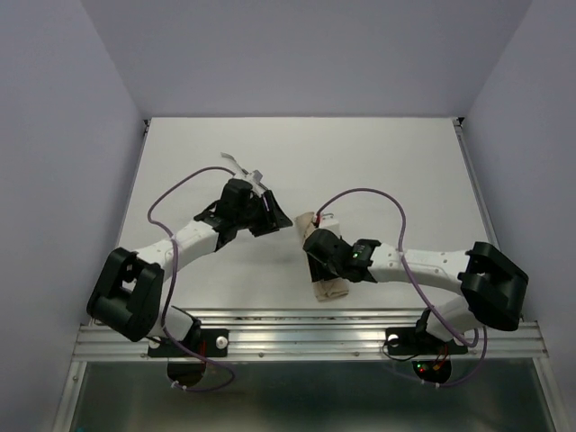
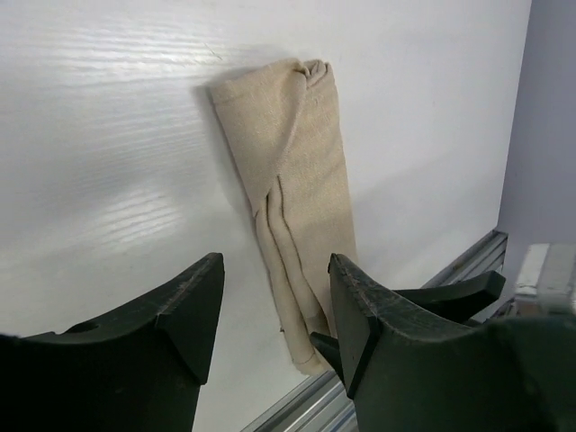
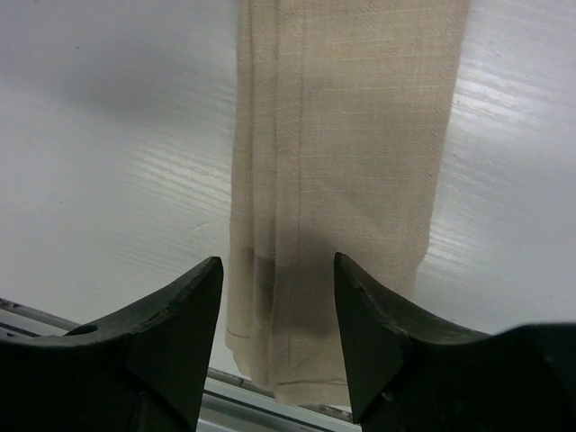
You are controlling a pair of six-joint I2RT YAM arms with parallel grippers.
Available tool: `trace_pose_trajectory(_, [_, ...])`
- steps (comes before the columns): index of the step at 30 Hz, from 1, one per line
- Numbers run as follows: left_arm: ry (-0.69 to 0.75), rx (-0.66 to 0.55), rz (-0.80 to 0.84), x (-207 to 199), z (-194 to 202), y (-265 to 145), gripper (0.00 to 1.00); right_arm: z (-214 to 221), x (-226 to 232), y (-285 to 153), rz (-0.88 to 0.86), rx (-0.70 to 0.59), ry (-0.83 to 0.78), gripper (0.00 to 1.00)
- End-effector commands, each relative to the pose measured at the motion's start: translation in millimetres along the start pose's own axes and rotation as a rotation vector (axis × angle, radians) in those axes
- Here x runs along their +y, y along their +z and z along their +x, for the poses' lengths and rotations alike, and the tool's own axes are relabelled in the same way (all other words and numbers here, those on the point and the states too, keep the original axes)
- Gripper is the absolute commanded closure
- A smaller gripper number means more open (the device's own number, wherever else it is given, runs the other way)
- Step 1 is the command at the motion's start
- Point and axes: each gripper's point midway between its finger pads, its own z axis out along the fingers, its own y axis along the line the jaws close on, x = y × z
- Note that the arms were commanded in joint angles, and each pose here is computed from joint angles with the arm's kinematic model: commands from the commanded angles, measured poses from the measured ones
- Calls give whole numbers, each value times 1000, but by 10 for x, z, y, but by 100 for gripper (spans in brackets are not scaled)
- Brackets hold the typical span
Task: Fold the napkin into a case and place the utensils inside
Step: Rotate the smaller rectangle-folded napkin at the center of the board.
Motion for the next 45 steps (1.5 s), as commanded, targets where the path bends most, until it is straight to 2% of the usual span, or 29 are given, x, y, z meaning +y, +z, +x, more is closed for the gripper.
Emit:
trace_pose_trajectory(1, [3,-73,-58,202,-171,-322,39,-234,181,3,23,-74,-36,41])
trace_pose_trajectory(4, [0,-120,-82,338,-268,-462,39,-289,213,93,73,-79,-55,39])
trace_pose_trajectory(9, [-13,-119,-115,484,-248,-545,39,-270,177,225,153,-75,-76,39])
trace_pose_trajectory(16, [-28,-106,-129,594,-167,-516,40,-161,201,366,177,-61,-110,47])
trace_pose_trajectory(22, [-42,-91,-137,653,-106,-481,40,-164,202,393,222,-82,-132,48])
trace_pose_trajectory(24, [-46,-85,-140,666,-89,-475,40,-169,181,409,245,-81,-136,53])
trace_pose_trajectory(25, [-47,-83,-142,674,-82,-472,40,-174,163,414,258,-83,-138,61])
trace_pose_trajectory(29, [-43,-93,-131,664,-105,-451,40,-194,189,397,259,-99,-138,79])
trace_pose_trajectory(34, [-44,-91,-128,665,-101,-438,41,-244,198,386,264,-115,-138,94])
trace_pose_trajectory(37, [-46,-90,-126,665,-97,-437,41,-267,209,383,263,-123,-133,99])
trace_pose_trajectory(40, [-44,-97,-128,660,-112,-448,41,-324,262,367,243,-141,-121,99])
trace_pose_trajectory(45, [-41,-115,-139,666,-157,-492,41,-657,356,322,126,-196,-45,99])
